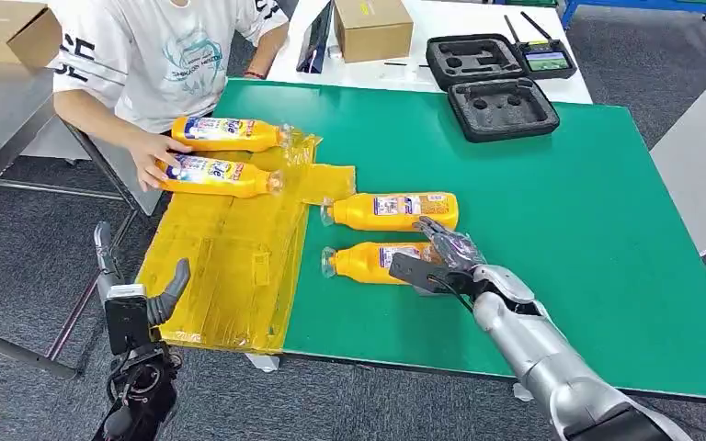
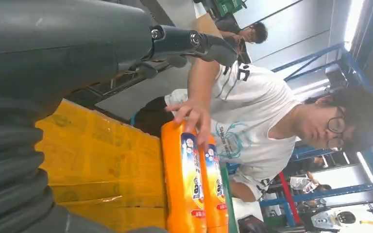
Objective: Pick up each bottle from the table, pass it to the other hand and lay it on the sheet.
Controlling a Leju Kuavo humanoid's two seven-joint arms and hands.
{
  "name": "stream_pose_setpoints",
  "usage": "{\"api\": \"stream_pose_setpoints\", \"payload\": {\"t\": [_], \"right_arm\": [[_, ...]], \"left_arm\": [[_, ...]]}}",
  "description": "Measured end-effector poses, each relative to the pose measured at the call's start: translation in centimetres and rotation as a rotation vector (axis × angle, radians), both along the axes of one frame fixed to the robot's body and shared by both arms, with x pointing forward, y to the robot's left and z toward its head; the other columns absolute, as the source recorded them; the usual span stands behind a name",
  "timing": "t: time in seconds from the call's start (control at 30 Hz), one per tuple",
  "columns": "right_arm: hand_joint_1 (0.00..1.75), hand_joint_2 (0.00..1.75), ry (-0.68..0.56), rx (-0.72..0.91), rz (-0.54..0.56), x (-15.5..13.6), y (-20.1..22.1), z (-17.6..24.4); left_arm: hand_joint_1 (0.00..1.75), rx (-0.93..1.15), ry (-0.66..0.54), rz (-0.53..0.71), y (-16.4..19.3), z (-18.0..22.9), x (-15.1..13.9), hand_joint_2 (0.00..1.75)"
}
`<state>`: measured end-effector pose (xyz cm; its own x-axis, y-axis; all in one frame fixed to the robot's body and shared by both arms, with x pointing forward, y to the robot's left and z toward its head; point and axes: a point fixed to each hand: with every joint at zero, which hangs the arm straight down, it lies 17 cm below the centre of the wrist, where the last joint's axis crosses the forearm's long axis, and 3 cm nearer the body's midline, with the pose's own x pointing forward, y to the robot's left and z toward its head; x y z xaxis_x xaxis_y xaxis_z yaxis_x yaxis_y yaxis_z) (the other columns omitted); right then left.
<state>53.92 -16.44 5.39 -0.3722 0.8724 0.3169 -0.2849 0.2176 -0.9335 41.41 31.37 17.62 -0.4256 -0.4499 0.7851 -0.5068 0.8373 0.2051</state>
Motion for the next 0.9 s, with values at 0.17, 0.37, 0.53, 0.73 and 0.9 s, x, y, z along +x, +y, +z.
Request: {"api": "stream_pose_setpoints", "payload": {"t": [0.17, 0.37, 0.53, 0.73, 0.9], "right_arm": [[0.00, 1.75, 0.002, -0.003, 0.000, 0.0, 0.0, -0.1], [0.00, 1.75, 0.058, 0.021, 0.032, -0.4, 0.7, -0.9], [0.66, 1.75, 0.083, 0.021, 0.038, -0.6, 0.7, -1.3], [1.75, 1.75, 0.154, 0.008, 0.061, -0.9, 0.3, -2.0], [1.75, 1.75, 0.220, -0.039, 0.084, -1.2, -0.4, -2.9]], "left_arm": [[0.00, -0.002, 0.000, 0.000, 0.0, 0.0, 0.0, 1.75], [0.00, -0.011, 0.011, -0.008, -0.2, -0.4, 0.3, 1.75], [0.00, -0.023, 0.019, -0.013, -0.2, -0.7, 0.6, 1.75], [0.00, -0.039, 0.033, -0.027, -0.4, -1.2, 1.0, 1.75], [0.00, -0.040, 0.044, -0.032, -0.5, -1.5, 1.3, 1.75]]}}
